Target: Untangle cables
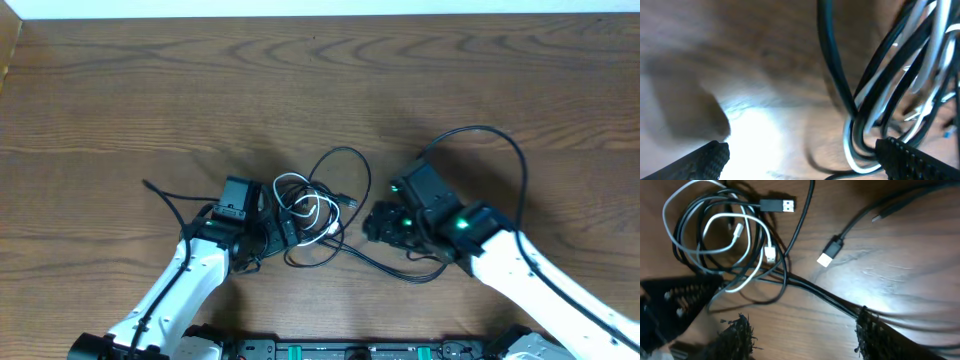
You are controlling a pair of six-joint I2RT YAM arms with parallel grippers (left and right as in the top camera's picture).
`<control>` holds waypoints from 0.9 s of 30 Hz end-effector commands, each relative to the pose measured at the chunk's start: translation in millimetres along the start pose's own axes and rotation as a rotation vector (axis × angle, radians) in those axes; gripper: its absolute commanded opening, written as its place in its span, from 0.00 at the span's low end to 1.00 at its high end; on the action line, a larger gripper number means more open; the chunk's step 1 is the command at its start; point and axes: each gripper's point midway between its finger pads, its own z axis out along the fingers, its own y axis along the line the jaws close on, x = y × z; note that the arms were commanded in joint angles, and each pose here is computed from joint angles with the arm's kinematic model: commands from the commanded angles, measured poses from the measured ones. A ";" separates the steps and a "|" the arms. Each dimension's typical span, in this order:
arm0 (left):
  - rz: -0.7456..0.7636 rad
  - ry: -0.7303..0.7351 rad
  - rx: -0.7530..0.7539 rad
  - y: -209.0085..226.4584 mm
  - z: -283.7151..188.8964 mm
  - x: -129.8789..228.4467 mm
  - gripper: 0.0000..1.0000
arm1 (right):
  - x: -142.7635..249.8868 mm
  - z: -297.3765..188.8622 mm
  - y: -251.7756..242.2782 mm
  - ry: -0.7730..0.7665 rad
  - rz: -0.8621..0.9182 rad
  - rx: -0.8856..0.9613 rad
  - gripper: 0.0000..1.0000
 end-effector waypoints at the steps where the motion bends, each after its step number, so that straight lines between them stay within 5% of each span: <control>1: -0.025 -0.066 -0.010 -0.7 -15.1 -12.7 0.98 | 6.1 20.4 0.0 0.028 0.048 0.022 0.65; 8: 0.030 -0.223 0.087 -18.4 -64.4 -22.1 0.98 | 31.2 63.0 20.2 0.099 -0.273 -0.006 0.69; 15: 0.036 -0.426 0.118 -13.0 -110.6 -26.9 0.98 | 49.7 93.6 41.4 0.101 -0.343 -0.047 0.74; 22: 0.043 -0.465 0.144 -8.4 -126.4 -15.6 0.99 | 55.4 133.4 16.0 0.107 0.253 0.087 0.63; 27: 0.036 -0.428 0.114 -0.9 -121.5 -7.9 0.98 | 59.5 160.2 7.8 0.125 0.288 0.101 0.57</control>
